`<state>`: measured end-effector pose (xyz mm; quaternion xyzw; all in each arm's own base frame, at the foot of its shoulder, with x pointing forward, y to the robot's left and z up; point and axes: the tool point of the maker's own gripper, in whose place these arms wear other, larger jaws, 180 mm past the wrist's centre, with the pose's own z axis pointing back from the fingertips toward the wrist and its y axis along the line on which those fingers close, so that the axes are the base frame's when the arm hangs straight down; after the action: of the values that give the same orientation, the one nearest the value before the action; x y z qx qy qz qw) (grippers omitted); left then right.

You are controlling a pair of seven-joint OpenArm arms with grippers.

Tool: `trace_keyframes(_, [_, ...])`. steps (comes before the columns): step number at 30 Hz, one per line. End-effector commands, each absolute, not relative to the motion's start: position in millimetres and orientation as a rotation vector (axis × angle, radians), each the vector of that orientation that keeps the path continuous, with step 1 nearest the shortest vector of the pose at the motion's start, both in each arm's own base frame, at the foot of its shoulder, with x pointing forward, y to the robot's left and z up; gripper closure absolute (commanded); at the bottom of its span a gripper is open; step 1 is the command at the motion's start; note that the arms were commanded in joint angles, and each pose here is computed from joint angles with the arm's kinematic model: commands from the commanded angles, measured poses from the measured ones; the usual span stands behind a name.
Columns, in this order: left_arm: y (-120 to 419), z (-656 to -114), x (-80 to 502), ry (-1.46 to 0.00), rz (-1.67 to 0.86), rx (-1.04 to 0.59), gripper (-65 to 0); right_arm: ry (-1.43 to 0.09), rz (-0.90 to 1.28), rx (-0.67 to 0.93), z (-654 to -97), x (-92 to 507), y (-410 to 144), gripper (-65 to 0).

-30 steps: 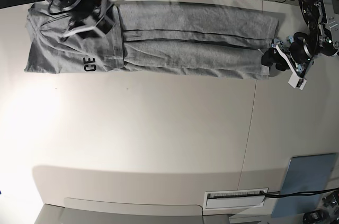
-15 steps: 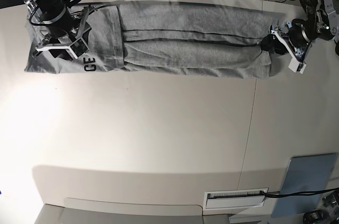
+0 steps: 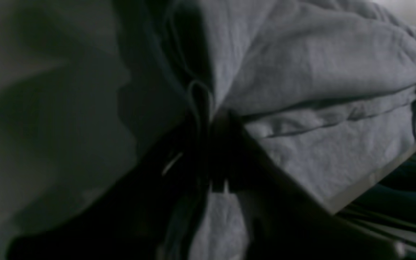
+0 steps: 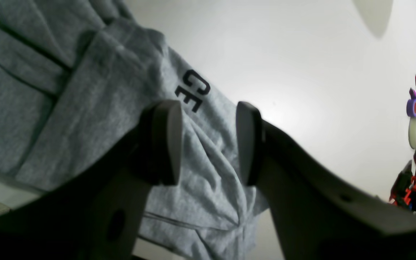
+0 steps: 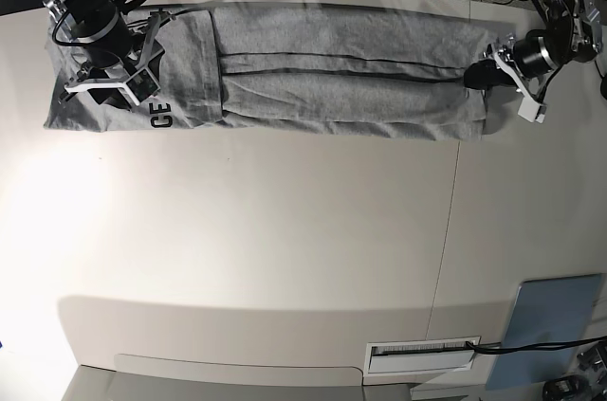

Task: Fold the T-shirt properly
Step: 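Fold the sleeve end inward with the right gripper and press it flat, then fold the strip end with the left gripper toward the shirt middle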

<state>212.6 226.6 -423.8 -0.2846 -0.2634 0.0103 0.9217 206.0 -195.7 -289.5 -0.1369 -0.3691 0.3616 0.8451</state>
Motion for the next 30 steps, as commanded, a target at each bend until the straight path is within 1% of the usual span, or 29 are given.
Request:
trace_keyframes(1, [234,-416,221,-0.565,0.005,-0.564,0.0,-0.816,0.781,-0.321,-279,212,-197,-24.9])
trace_keyframes(4, [246,-415,230,-0.559,0.013,-0.505,0.0,-0.855,0.718,-0.408,-269,220,-211,-24.8])
trace_keyframes(8, [272,-410,244,-0.55,0.0,-0.353,0.0,-0.894,0.647,-0.487,-255,228,-229,-24.8])
trace_keyframes(13, [304,-391,254,-0.556,-0.012,-0.128,0.0,-0.799,0.526,-0.575,-271,232,-290,-24.8])
trace_keyframes(16, [296,-373,258,-0.581,-0.052,-0.085,0.0,-0.783,0.44,-0.596,-270,233,-321,-24.8])
trace_keyframes(19, [270,-352,259,-0.628,-0.127,-0.076,0.0,-0.787,0.379,-0.61,-265,234,-340,-24.8])
trace_keyframes(23, [220,-325,253,-0.719,-0.188,-0.14,0.0,-0.784,0.357,-0.633,-262,233,-351,-24.8])
trace_keyframes(27, [166,-309,233,-0.777,-0.207,-0.301,0.0,-0.783,0.354,-0.627,-263,233,-351,-24.8])
trace_keyframes(30, [120,-306,218,-0.773,-0.267,-0.432,0.0,-0.784,0.354,-0.626,-263,233,-351,-24.8])
